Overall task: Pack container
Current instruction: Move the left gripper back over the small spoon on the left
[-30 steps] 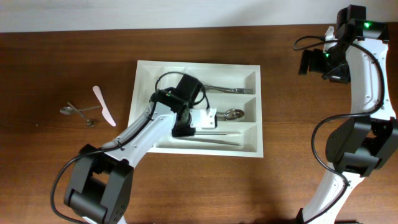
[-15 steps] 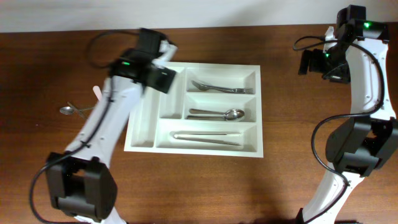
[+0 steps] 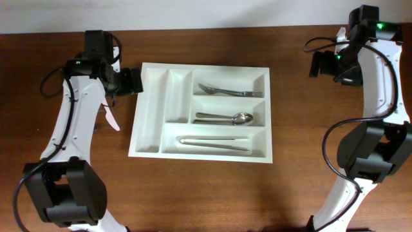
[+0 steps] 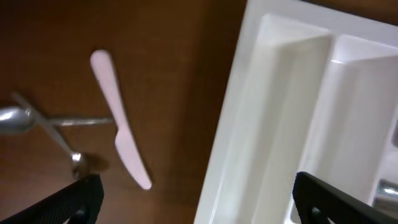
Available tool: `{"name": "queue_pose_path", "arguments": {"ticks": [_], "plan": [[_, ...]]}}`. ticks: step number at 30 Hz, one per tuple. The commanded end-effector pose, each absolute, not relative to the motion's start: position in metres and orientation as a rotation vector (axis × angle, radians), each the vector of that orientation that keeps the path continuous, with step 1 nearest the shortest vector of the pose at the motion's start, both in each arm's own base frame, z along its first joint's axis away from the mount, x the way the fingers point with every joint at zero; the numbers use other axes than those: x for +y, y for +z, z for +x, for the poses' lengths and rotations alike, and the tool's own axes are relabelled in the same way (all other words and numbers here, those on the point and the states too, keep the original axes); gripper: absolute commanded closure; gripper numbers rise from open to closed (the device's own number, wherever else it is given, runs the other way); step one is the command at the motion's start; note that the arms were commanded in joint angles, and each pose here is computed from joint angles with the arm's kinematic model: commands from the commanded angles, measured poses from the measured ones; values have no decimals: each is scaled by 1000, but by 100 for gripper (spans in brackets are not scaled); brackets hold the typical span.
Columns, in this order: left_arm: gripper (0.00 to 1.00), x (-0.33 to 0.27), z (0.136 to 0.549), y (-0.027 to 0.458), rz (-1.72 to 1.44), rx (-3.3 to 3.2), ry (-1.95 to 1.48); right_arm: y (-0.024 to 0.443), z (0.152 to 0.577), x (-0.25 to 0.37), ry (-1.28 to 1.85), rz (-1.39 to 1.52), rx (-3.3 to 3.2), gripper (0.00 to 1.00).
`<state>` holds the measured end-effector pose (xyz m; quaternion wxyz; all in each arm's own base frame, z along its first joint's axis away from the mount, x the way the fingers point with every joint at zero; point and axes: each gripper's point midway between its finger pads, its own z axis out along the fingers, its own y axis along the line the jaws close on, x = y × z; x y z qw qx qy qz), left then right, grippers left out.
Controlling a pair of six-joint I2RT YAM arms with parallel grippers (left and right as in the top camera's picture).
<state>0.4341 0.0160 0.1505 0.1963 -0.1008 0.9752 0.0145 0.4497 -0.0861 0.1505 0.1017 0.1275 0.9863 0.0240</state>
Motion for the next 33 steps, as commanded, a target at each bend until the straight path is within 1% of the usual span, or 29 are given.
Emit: {"name": "queue_pose_path", "arguments": {"ticks": [1,8,14,16,20,21,22,28,33], "plan": [[1,65,417,129,-668,2733,266,160,451,-85,67,378,2887,1],[1,102,376,83,-1098,2820,365,160,451,-85,67,378,2887,1],[1,119,361,56,-1247,2880,316,160,451,-85,67,378,2887,1],[0,122,359,53,-1273,2885,293,160,451,-85,67,378,2887,1],[11,124,360,53,-1285,2878,281,160,451,-85,67,378,2887,1],[11,124,361,52,-1285,2874,280,160,451,-85,66,377,2887,1],[17,124,362,52,-1284,2870,278,160,451,-85,66,377,2887,1],[17,120,371,43,-1282,2861,217,160,451,-85,66,377,2887,1],[17,116,369,14,-1303,2923,206,160,451,-85,67,378,2887,1]]}}
